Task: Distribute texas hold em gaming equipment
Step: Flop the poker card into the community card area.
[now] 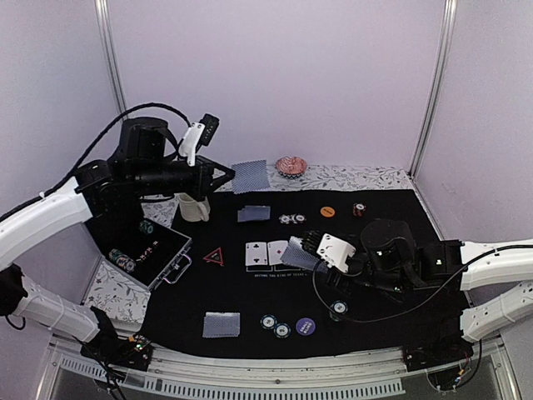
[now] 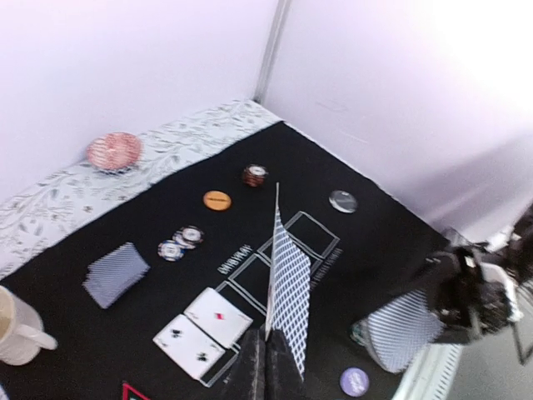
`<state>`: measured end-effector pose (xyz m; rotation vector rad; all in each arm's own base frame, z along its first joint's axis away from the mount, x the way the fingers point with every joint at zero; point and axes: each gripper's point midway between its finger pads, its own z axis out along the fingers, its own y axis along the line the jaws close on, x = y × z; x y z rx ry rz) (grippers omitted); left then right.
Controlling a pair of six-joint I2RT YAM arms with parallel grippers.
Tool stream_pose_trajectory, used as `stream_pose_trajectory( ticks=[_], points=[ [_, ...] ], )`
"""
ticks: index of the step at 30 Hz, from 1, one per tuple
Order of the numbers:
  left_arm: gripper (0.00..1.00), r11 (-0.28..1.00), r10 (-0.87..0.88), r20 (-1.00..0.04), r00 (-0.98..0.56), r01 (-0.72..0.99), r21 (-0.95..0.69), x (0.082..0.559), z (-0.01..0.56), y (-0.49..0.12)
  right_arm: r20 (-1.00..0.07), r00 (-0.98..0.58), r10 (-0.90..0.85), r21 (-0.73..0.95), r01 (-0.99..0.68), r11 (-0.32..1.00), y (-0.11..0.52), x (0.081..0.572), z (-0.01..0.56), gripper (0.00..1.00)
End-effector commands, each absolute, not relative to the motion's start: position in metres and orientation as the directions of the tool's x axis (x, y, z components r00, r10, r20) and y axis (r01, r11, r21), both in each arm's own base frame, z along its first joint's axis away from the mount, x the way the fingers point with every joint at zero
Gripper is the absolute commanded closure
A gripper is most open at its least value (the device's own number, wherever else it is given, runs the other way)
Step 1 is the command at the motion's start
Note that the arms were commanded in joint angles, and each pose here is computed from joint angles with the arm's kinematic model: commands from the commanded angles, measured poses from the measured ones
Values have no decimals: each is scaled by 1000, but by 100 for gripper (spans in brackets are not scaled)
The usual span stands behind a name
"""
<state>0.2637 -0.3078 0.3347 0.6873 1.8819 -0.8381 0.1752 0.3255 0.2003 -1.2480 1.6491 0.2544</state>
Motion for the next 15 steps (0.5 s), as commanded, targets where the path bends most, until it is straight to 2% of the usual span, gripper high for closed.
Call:
stream_pose_trajectory(
  ticks=[1, 9, 15],
  points=[
    [100, 785, 308, -866, -394, 620, -3, 323, 280, -294, -833, 63, -549, -355, -823, 444, 329, 173, 221, 43],
    [100, 770, 533, -782, -325, 570, 288, 399, 227, -353, -827, 60, -559, -346, -837, 423, 326, 167, 226, 43],
    [100, 667, 707, -654, -269, 561, 490, 419, 171, -414, -818, 41, -574, -324, -857, 401, 325, 162, 225, 43]
  ],
)
